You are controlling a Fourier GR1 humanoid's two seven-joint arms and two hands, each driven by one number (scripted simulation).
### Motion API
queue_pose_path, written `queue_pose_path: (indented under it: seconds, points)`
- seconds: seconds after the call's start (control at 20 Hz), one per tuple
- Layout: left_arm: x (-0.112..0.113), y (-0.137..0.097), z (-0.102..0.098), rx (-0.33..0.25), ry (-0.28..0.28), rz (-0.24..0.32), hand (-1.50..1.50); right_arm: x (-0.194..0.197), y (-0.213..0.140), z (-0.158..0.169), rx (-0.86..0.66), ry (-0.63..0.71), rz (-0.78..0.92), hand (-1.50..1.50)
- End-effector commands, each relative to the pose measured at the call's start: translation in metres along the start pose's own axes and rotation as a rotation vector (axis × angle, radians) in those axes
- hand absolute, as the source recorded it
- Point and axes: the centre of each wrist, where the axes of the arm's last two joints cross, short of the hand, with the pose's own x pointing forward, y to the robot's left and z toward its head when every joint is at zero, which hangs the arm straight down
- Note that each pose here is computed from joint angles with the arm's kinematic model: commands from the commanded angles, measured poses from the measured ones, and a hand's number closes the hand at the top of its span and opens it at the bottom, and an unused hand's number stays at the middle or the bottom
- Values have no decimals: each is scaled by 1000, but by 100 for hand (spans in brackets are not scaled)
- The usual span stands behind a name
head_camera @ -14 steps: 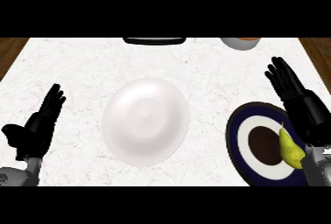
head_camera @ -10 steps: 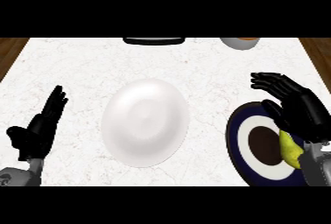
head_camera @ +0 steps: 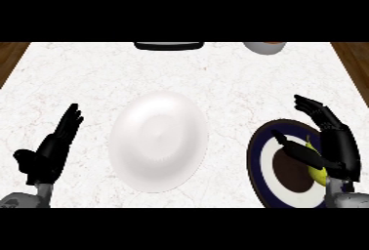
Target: Pick the pear from the plate and place it in the plate
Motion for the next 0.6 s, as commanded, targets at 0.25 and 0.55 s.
queue_pose_path:
  seconds: [0.25, 0.55]
  points:
    - [4, 9, -7, -11, 2, 0, 0, -15, -6, 75, -170, -78, 167, -150]
    - [5, 2, -5, -19, -5, 13, 0, -2, -58, 85, -122, 48, 399, -150]
